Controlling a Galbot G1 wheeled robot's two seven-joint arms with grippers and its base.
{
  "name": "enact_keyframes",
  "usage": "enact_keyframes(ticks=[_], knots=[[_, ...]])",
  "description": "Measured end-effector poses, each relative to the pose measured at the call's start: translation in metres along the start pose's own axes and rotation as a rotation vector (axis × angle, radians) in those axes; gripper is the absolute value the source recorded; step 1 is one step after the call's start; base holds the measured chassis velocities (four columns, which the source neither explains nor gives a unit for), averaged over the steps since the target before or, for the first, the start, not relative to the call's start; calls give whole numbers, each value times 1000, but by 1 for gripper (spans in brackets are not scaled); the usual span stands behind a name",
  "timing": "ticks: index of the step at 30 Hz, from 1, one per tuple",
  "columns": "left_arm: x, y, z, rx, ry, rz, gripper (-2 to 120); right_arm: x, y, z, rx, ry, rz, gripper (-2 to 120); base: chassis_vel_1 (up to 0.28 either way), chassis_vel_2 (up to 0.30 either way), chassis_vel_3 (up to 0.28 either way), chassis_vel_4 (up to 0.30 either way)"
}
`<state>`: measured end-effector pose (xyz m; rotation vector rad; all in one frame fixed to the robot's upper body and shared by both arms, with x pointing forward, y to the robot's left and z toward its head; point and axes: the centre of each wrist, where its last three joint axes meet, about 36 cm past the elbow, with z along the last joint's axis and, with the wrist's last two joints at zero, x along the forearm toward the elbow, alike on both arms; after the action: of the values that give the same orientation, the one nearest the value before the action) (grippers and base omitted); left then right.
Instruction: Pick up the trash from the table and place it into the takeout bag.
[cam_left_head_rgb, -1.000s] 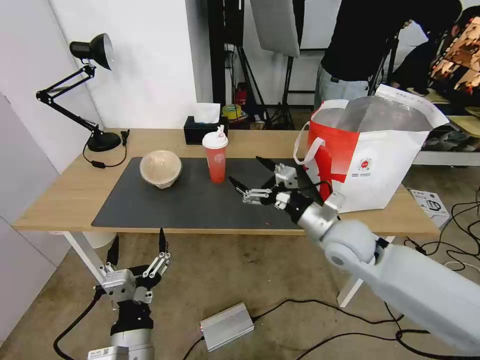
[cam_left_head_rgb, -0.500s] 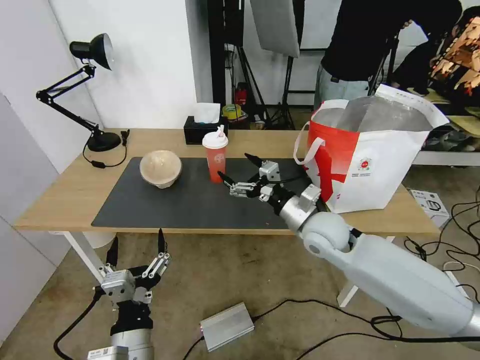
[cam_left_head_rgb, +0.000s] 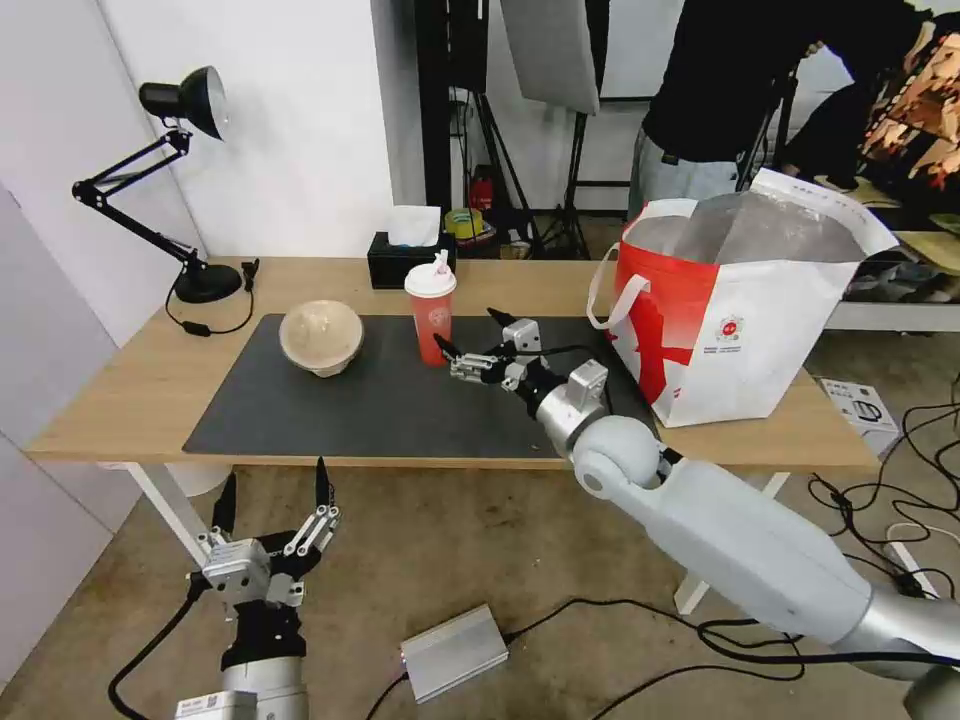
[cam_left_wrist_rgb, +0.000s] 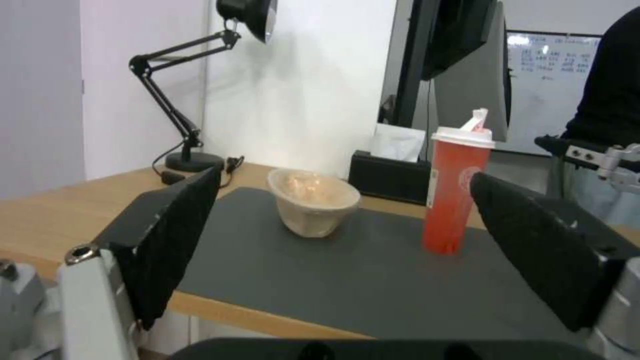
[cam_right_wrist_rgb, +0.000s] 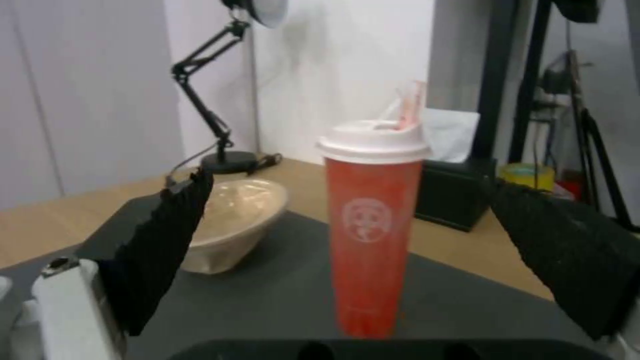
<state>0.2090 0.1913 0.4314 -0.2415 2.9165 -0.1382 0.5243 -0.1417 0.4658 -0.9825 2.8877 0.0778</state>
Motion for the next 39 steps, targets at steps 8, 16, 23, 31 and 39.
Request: enact_keyframes(ticks=[8,16,23,31,39], knots=[[0,0,1,-2,3,-1,100,-15,-5,8,-37,6,47,100,0,0,0,0],[1,0,3,-3,7,-1,100,-33,-5,14,-67,19,71,100,0,0,0,0],[2,0,5,-4,13,-1,100,-42,-6,23,-81,37,81,100,0,0,0,0],[2,0,6,-2,16,0,100,-49,-9,31,-91,52,92,100,0,0,0,0],[4,-1,7,-5,22,3,100,-58,-11,38,-101,66,95,100,0,0,0,0]])
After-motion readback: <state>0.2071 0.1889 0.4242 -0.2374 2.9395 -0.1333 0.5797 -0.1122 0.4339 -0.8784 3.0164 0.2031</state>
